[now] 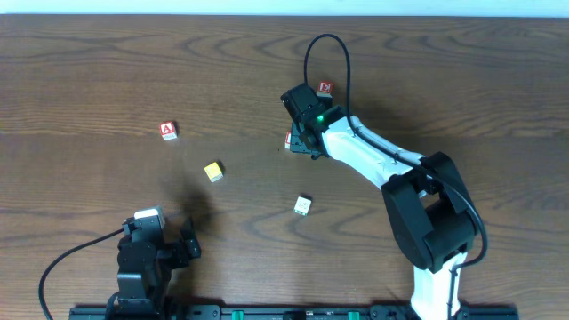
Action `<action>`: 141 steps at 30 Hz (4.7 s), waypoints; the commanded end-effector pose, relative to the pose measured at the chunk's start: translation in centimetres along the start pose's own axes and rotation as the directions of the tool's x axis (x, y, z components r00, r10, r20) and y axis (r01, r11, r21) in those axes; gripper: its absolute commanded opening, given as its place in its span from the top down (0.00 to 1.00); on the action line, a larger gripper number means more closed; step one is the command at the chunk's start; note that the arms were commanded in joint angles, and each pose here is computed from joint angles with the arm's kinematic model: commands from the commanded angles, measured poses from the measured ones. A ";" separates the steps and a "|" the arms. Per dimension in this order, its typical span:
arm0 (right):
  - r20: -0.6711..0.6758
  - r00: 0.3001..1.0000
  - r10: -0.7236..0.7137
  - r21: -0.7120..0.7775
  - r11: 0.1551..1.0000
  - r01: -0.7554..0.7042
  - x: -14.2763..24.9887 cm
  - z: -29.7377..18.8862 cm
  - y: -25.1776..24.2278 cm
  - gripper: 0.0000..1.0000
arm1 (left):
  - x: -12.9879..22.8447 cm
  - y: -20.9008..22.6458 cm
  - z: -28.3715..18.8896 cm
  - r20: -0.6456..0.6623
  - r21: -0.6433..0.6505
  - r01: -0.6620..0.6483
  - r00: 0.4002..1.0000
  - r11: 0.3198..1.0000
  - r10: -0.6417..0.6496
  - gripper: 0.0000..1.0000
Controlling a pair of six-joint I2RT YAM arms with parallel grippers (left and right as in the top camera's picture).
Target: Spell out Ai2
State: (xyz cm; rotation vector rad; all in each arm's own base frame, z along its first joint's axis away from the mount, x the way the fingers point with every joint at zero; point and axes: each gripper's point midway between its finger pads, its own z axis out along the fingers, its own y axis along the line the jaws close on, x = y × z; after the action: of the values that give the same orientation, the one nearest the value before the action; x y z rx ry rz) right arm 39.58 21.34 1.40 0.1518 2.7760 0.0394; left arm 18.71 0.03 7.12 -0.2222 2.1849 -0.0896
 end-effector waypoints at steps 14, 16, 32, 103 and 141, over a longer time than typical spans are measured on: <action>0.034 0.992 -0.119 0.038 0.992 0.117 -0.7 -0.1 -0.1 0.45 | 0.9 0.4 0.2 -0.031 -0.021 -0.008 1.000 1.000 0.007 0.05; 0.047 0.992 -0.117 0.046 0.992 0.115 -1.4 -0.7 -0.1 0.45 | 0.9 0.4 0.2 -0.031 -0.021 -0.008 1.000 1.000 0.007 0.04; 0.194 0.973 -0.123 0.014 0.992 0.123 -11.1 -13.6 1.5 0.38 | 0.9 0.4 0.2 -0.031 -0.021 -0.008 1.000 1.000 0.007 0.05; 0.283 0.927 -0.246 -0.147 0.944 0.296 3.5 -25.5 -8.7 0.01 | -16.8 -1.3 13.8 -0.409 -0.317 -0.054 0.909 0.947 -0.085 0.04; 0.225 0.942 -0.249 -0.105 0.955 0.278 2.9 -23.4 -9.7 0.01 | -9.7 1.1 22.6 -0.581 -0.302 0.037 0.785 0.952 -0.215 0.41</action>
State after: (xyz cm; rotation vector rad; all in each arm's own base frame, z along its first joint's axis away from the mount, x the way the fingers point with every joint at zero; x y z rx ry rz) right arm 27.48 12.13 21.90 -0.2372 2.5464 0.1504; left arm 41.93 2.68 1.34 -0.5585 2.8454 0.0429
